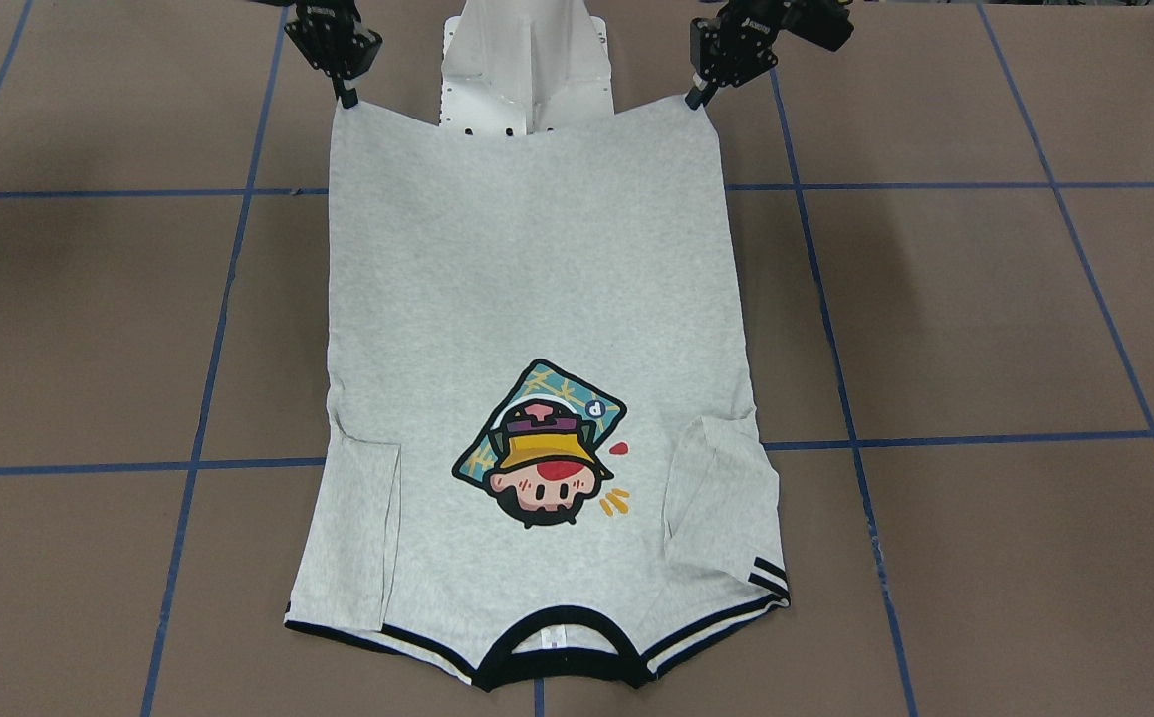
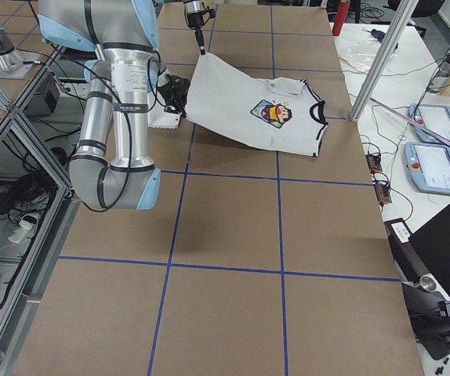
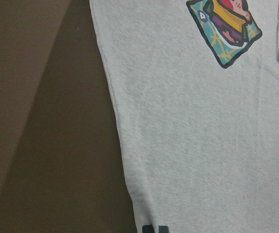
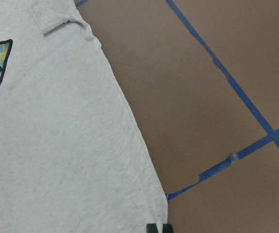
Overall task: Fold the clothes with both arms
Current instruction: 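Lift the hem with both grippers and fold it toward the collar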
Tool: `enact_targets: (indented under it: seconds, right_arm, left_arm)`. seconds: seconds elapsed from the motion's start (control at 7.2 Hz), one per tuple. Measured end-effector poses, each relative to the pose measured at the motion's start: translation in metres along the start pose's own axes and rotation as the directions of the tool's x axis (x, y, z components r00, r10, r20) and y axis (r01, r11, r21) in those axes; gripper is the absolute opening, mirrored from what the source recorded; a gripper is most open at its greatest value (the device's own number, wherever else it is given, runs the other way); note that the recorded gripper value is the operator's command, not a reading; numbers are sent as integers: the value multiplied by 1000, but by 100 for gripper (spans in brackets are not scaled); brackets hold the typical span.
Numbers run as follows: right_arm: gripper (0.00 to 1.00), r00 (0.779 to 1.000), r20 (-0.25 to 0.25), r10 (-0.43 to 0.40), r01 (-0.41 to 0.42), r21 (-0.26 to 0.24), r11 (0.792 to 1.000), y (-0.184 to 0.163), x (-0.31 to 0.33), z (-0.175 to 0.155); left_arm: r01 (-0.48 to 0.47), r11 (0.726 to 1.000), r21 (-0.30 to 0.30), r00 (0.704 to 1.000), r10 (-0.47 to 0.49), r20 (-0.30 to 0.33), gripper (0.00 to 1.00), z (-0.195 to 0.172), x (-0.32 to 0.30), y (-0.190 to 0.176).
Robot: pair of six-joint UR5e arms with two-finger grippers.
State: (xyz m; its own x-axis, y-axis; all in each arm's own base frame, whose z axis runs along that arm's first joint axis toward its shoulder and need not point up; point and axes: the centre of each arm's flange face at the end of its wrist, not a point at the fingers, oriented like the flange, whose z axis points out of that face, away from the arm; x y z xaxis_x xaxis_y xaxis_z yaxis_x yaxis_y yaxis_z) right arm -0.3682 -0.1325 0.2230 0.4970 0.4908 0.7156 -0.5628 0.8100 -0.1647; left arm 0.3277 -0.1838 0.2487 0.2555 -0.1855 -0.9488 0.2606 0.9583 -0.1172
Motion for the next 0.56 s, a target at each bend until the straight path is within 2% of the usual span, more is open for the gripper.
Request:
enact_targets:
  seconds: [0.14, 0.28, 0.42, 0.56]
  right_arm:
    - [0, 1000, -16, -7, 7, -17, 1000, -11, -15, -31]
    - [0, 999, -17, -41, 41, -10, 999, -22, -32, -46]
    - [0, 995, -20, -94, 95, 28, 995, -36, -49, -43]
    - [0, 990, -22, -139, 141, 83, 987, -57, -69, -31]
  left_arm:
    - [0, 999, -41, 1000, 2, 29, 0, -29, 18, -2]
    - [-18, 999, -45, 999, 20, 38, 0, -33, 33, -12]
    - [-59, 998, -8, 997, 59, 43, 0, -13, 46, -30]
    - [-104, 993, 58, 993, 100, 69, 0, 21, 57, -62]
